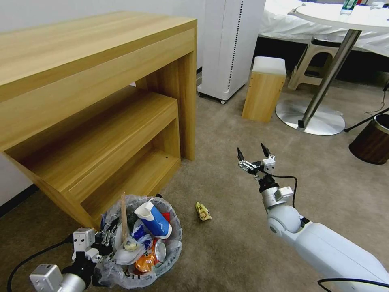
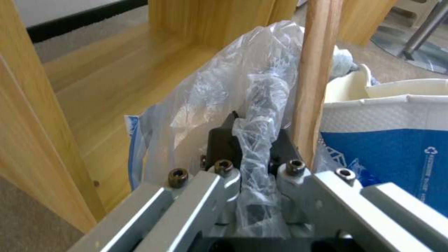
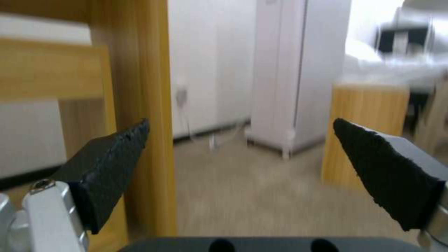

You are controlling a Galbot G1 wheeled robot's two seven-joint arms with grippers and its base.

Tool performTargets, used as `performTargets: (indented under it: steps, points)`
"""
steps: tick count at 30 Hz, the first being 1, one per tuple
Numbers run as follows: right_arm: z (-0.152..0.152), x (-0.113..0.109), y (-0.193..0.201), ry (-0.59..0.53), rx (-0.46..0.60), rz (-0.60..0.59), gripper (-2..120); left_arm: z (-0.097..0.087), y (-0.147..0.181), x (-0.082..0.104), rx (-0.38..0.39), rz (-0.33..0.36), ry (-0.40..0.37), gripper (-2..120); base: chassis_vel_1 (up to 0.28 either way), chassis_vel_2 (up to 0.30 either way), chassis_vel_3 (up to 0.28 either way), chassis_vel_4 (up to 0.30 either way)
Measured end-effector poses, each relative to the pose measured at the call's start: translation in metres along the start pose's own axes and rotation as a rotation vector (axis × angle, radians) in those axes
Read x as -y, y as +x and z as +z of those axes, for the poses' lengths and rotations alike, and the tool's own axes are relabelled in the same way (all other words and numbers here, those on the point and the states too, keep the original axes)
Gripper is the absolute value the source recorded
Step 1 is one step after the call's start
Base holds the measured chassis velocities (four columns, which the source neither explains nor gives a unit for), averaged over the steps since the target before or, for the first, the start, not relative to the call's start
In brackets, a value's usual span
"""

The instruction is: Pick up the trash bin and place the garbage on the floor into it.

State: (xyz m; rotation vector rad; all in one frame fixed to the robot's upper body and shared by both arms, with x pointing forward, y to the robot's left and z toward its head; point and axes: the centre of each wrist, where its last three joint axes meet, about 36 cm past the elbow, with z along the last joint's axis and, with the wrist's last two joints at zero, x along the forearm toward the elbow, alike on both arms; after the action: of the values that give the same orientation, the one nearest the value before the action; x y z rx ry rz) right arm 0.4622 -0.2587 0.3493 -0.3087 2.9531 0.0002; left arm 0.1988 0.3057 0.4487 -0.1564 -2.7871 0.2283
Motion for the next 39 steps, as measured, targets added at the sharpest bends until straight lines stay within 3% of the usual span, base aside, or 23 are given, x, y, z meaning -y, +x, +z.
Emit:
performTargets:
  steps: [3, 4, 6, 10, 22, 28, 35, 39]
  points:
    - [-0.007, -0.02, 0.01, -0.08, -0.203, 0.032, 100, 0.002, -0.002, -0.002, 0.002, -0.004, 0.002, 4, 0.013, -0.017, -0.014, 0.014]
    - [-0.007, -0.02, 0.01, -0.08, -0.203, 0.032, 100, 0.002, -0.002, -0.002, 0.002, -0.004, 0.002, 4, 0.0, 0.0, 0.0, 0.0]
    - [-0.01, -0.029, 0.017, -0.096, -0.386, 0.075, 100, 0.003, -0.005, -0.004, 0.003, -0.005, 0.002, 4, 0.0, 0.0, 0.0, 0.0]
    - [0.006, -0.033, 0.023, -0.055, -0.515, 0.092, 100, 0.005, -0.01, -0.006, 0.0, -0.001, 0.007, 4, 0.0, 0.0, 0.0, 0.0]
    - [0.065, -0.072, 0.027, 0.034, -0.656, 0.048, 100, 0.014, -0.015, -0.005, -0.007, -0.004, 0.029, 4, 0.0, 0.0, 0.0, 0.0]
    - [0.094, -0.108, 0.023, 0.071, -0.722, -0.027, 100, 0.016, -0.017, -0.005, 0.0, -0.011, 0.037, 4, 0.0, 0.0, 0.0, 0.0]
    - [0.101, -0.154, 0.012, 0.095, -0.775, -0.075, 100, 0.016, -0.017, -0.006, 0.009, -0.02, 0.043, 4, 0.0, 0.0, 0.0, 0.0]
    - [0.101, -0.168, 0.008, 0.121, -0.795, -0.081, 100, 0.016, -0.017, -0.006, 0.017, -0.021, 0.046, 4, 0.0, 0.0, 0.0, 0.0]
